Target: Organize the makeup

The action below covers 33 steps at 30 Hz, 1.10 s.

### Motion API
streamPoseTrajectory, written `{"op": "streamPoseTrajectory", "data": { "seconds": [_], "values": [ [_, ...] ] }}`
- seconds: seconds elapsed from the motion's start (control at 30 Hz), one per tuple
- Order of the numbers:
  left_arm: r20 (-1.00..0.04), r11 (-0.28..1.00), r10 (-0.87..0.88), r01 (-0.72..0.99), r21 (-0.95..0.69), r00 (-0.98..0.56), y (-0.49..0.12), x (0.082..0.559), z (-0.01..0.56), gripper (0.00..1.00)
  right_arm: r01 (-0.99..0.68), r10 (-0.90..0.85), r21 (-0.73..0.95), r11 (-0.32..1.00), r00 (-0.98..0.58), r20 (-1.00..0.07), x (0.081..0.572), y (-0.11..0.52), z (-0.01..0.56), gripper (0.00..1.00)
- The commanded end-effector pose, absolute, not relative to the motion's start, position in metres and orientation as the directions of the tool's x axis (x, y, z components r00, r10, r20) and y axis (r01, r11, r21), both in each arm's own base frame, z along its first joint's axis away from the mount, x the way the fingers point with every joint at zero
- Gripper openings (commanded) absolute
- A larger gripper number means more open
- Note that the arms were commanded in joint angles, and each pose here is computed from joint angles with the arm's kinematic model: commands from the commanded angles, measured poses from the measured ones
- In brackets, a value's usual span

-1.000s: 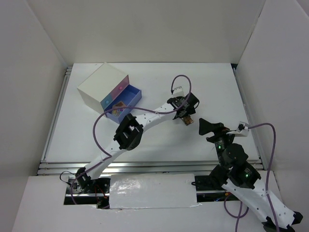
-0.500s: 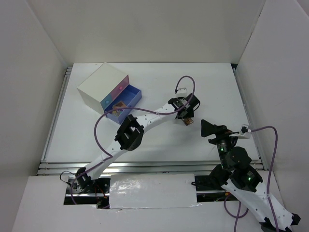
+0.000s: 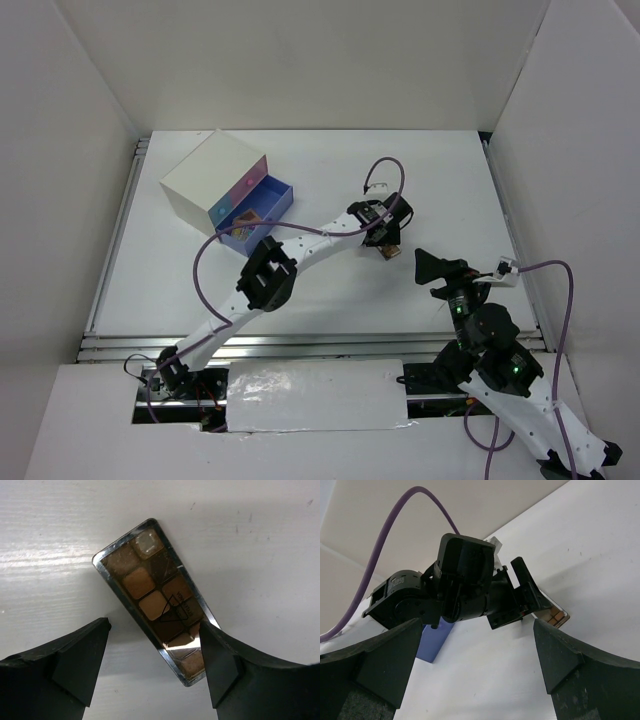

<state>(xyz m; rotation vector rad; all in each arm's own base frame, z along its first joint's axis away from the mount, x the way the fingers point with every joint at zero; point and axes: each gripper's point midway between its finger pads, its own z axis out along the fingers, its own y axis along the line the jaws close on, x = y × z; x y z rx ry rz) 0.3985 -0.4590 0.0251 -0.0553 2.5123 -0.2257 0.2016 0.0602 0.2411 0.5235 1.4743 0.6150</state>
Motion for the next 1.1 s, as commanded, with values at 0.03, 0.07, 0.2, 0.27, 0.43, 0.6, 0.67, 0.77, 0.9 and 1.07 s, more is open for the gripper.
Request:
{"op": "streamPoseTrajectory", "data": {
  "seconds": [0.03,0.07,0.2,0.27,0.43,0.6,0.67,0.77,0.9,1.07],
  "values": [
    [-0.234,0.946,0.099,0.019,0.322,-0.967,-0.339,0.315,-0.089,0.87,-0.141,0.747,0.734,0.664,0.089,-0.659,0.185,0.044,0.264,1.0],
    [-0.209,0.942,0.101,0.026,0.334,-0.973,-0.332,0.31,-0.094,0.87,-0.144,0.748,0.734,0.663,0.09,-0.658,0.185,0.044,0.265,1.0],
    [-0.165,0.93,0.072,0.007,0.368,-0.984,-0.3,0.296,-0.108,0.89,-0.145,0.75,0.736,0.661,0.094,-0.655,0.184,0.042,0.265,1.0],
    [-0.159,0.933,0.062,0.001,0.359,-0.985,-0.294,0.295,-0.11,0.89,-0.147,0.751,0.737,0.66,0.096,-0.653,0.184,0.042,0.266,1.0],
    [-0.178,0.934,0.061,-0.007,0.358,-0.982,-0.289,0.298,-0.099,0.88,-0.145,0.748,0.735,0.663,0.093,-0.657,0.185,0.044,0.265,1.0],
    [-0.323,0.983,0.08,0.02,0.184,-0.943,-0.345,0.32,-0.044,0.93,-0.137,0.739,0.726,0.673,0.092,-0.668,0.188,0.046,0.263,1.0],
    [-0.376,0.996,0.058,0.026,0.09,-0.925,-0.366,0.33,-0.019,0.94,-0.12,0.734,0.724,0.679,0.089,-0.674,0.19,0.045,0.262,1.0],
    [-0.456,0.999,0.029,0.046,-0.026,-0.889,-0.396,0.341,0.019,0.96,-0.108,0.73,0.722,0.684,0.086,-0.678,0.191,0.045,0.259,1.0],
    [-0.519,0.974,-0.016,0.104,-0.201,-0.855,-0.436,0.345,0.062,0.97,-0.077,0.729,0.725,0.685,0.094,-0.678,0.193,0.041,0.255,1.0],
    [-0.546,0.91,-0.12,0.128,-0.395,-0.829,-0.482,0.361,0.098,0.97,-0.027,0.73,0.731,0.682,0.086,-0.678,0.196,0.039,0.249,1.0]
  ]
}}
